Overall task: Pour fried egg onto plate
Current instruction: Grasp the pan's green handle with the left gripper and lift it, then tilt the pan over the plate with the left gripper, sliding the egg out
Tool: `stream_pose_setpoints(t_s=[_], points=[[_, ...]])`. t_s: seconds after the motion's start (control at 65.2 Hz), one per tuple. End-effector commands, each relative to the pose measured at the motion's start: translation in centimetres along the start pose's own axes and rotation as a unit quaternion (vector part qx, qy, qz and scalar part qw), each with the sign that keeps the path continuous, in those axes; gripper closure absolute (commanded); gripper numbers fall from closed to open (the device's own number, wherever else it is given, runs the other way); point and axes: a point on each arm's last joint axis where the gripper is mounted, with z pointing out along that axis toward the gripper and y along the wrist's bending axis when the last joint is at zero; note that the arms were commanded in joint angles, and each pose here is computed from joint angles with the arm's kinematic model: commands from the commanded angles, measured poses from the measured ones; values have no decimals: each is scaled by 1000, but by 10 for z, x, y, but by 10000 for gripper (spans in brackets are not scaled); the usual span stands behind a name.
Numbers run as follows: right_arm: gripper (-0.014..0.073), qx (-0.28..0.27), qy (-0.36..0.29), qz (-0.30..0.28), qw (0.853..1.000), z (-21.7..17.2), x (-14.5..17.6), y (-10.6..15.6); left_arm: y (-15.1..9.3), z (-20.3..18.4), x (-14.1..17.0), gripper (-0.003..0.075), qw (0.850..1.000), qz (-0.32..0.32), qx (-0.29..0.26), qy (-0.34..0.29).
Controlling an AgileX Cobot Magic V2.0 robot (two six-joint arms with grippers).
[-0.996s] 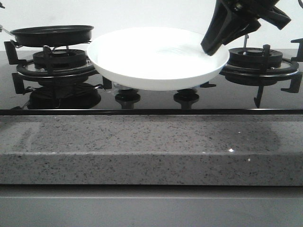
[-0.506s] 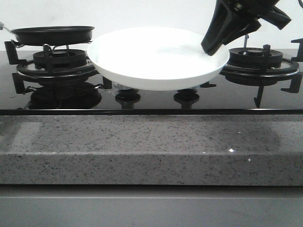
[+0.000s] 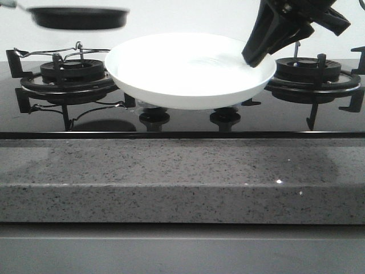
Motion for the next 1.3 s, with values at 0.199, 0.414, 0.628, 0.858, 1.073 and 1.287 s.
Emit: stream_pose_setpoints(t_s=[0.199,0.414,0.628,0.858,1.073,1.287], points=[[655,-14,-50,-4,999,-21,-10,12,-89,-18,40,739,986,143,82,15],[655,-14,-50,-4,999,-21,-10,12,-120,-14,81,739,962,267,46,34],[655,-14,-50,-4,999,-21,-10,12,-164,-29,122,739,912,408,33,-9],[655,-14,-50,-4,999,-21,-10,12,-196,-47,168,740,842,538,31,-25],[655,-14,-50,-4,999,-21,-10,12,-200,-51,205,740,789,612,39,-28],[655,-14,-50,-4,999,-21,-10,12,-188,-48,231,740,735,675,40,-54]])
